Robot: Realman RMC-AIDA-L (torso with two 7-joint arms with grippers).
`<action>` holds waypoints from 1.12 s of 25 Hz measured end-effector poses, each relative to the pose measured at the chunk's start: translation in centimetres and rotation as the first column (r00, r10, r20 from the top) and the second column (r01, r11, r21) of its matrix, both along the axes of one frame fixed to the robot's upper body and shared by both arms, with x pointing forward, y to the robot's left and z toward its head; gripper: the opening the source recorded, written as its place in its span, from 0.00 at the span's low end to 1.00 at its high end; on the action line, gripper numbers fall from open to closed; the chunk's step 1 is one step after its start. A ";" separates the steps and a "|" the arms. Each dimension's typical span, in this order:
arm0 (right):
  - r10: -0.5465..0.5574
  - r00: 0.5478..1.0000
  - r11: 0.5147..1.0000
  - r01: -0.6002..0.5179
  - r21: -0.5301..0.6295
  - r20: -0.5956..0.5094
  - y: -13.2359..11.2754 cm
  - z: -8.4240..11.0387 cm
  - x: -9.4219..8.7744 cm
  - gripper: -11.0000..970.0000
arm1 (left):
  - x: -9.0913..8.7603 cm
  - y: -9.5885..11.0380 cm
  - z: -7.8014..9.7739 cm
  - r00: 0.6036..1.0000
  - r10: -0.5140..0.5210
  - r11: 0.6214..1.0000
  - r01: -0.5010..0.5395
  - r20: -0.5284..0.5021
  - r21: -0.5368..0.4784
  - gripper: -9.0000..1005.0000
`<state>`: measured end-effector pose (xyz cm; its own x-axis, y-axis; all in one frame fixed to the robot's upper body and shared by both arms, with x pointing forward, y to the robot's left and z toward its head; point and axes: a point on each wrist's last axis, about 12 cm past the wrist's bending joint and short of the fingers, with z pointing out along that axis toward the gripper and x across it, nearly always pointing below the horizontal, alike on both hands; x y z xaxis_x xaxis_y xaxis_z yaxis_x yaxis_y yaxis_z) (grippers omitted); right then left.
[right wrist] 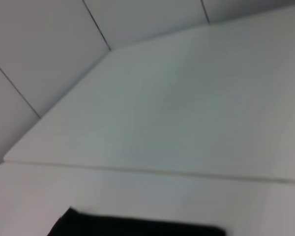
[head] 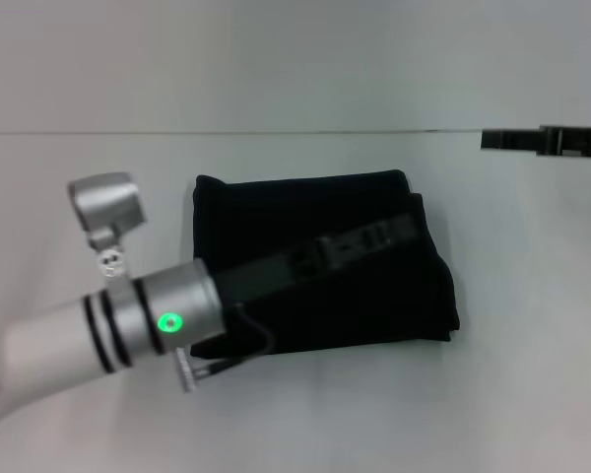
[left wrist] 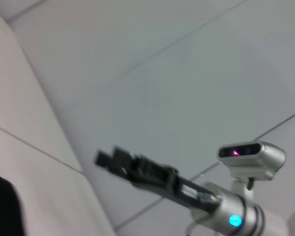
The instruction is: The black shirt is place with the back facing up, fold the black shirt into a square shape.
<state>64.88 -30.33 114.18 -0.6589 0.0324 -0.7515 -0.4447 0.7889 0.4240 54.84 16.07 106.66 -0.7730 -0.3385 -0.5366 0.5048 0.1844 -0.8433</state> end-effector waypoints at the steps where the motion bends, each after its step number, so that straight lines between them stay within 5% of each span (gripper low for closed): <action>1: 0.002 1.000 1.000 -0.002 0.001 -0.025 0.1 -0.1 -0.1 0.78 | 0.0 0.9 -0.1 1.000 0.017 1.000 -0.017 0.016 0.021 0.47; 7: 0.013 0.989 0.999 -0.007 0.039 -0.150 1.5 -1.6 -0.6 0.78 | 1.0 5.3 0.0 0.987 0.143 0.981 -0.151 0.068 0.118 0.73; 13: -0.007 0.974 0.997 0.025 0.074 -0.228 3.8 -3.8 -0.7 0.78 | 2.3 7.3 0.8 0.976 0.184 0.962 -0.204 0.121 0.184 0.96; 28: -0.041 0.977 0.996 0.055 0.063 -0.209 7.4 -4.8 0.0 0.78 | 3.3 8.1 0.6 0.964 0.232 0.930 -0.260 0.134 0.259 0.96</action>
